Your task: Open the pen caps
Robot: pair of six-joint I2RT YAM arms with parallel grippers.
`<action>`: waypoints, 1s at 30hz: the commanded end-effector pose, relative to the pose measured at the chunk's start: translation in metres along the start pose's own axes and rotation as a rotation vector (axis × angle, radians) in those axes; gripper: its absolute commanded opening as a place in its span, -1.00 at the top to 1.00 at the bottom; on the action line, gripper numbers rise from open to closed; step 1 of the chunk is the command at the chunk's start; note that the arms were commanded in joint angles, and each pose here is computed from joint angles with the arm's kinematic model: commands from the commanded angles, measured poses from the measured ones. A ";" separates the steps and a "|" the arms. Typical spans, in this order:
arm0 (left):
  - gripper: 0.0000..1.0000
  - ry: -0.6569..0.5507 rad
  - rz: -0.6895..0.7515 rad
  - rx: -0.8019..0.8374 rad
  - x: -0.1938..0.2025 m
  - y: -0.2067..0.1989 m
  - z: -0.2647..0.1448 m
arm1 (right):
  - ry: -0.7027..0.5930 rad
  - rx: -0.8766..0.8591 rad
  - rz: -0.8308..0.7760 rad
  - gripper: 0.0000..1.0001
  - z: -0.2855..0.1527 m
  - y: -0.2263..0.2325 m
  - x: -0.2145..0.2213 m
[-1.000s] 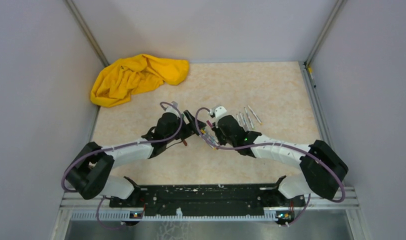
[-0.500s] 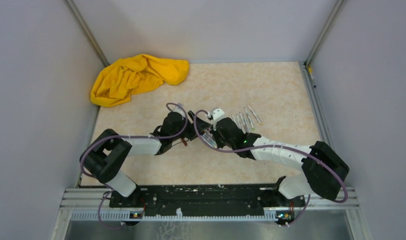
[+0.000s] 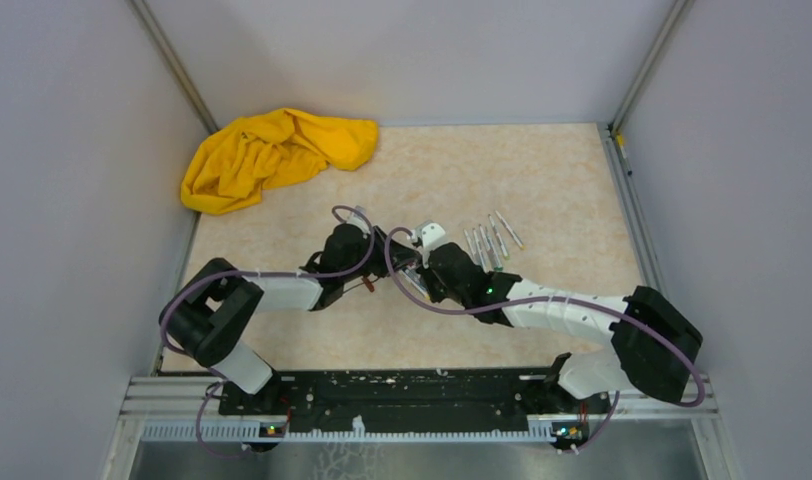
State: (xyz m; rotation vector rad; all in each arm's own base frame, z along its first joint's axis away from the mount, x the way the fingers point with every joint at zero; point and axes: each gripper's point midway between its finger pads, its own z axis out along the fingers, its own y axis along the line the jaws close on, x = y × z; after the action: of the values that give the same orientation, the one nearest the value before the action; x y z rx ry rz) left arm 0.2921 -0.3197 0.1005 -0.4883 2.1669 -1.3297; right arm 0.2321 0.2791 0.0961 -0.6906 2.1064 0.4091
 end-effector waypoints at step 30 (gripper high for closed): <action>1.00 0.012 0.100 0.363 0.026 -0.049 -0.105 | -0.201 -0.204 0.138 0.51 -0.078 0.075 -0.025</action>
State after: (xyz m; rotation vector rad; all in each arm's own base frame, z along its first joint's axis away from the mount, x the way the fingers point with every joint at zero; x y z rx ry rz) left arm 0.2174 -0.2802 0.1603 -0.3059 1.9488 -1.5585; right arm 0.1596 0.3007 0.1581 -0.6051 1.9630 0.6603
